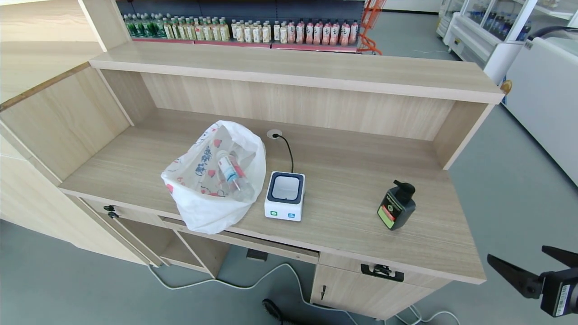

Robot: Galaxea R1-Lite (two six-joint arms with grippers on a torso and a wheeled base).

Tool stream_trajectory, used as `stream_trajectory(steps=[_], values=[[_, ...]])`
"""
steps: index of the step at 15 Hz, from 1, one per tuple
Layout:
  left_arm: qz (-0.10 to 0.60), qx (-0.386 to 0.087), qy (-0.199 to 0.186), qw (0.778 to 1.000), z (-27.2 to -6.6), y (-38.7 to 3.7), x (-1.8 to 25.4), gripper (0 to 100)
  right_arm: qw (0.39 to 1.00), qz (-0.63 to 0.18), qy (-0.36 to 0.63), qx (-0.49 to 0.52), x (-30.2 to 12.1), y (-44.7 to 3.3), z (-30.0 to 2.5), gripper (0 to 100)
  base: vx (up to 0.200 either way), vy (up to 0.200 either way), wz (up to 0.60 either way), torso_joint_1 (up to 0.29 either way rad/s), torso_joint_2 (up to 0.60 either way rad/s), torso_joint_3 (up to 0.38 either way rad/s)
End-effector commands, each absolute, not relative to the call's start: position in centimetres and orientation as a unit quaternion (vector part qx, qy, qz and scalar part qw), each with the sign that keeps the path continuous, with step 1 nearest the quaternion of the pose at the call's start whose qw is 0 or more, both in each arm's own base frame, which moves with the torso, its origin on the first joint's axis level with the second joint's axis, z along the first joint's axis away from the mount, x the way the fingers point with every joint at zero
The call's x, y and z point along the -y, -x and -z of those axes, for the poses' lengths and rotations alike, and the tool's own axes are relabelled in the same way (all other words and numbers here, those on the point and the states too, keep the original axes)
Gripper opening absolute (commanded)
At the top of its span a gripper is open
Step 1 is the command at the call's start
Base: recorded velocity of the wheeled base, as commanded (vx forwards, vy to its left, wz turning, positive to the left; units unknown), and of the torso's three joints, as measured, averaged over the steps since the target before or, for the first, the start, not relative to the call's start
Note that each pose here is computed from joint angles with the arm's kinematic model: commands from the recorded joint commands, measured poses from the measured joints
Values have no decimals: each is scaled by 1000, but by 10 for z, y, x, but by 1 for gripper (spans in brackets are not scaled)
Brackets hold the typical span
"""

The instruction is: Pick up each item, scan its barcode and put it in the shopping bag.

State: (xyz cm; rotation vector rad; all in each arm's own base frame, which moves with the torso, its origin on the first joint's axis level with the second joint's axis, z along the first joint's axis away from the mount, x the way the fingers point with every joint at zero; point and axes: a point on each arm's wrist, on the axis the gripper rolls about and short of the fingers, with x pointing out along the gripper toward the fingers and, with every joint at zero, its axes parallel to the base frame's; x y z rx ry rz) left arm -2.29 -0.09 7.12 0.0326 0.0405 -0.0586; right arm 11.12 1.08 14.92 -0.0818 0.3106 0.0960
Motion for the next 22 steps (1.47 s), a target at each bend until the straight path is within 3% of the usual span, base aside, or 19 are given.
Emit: stream_trajectory(steps=[1, 7, 22], values=[[29, -21, -16, 999, -71, 23, 1, 100, 981, -77, 49, -169, -19, -118, -146, 100, 0, 0, 0, 0, 0, 0], [29, -21, -16, 999, -71, 23, 1, 100, 986, -30, 58, -153, -26, -175, -148, 100, 0, 0, 0, 0, 0, 0], [29, -21, -16, 999, -71, 23, 1, 100, 980, -79, 104, -150, -61, -261, -116, 100, 0, 0, 0, 0, 0, 0]])
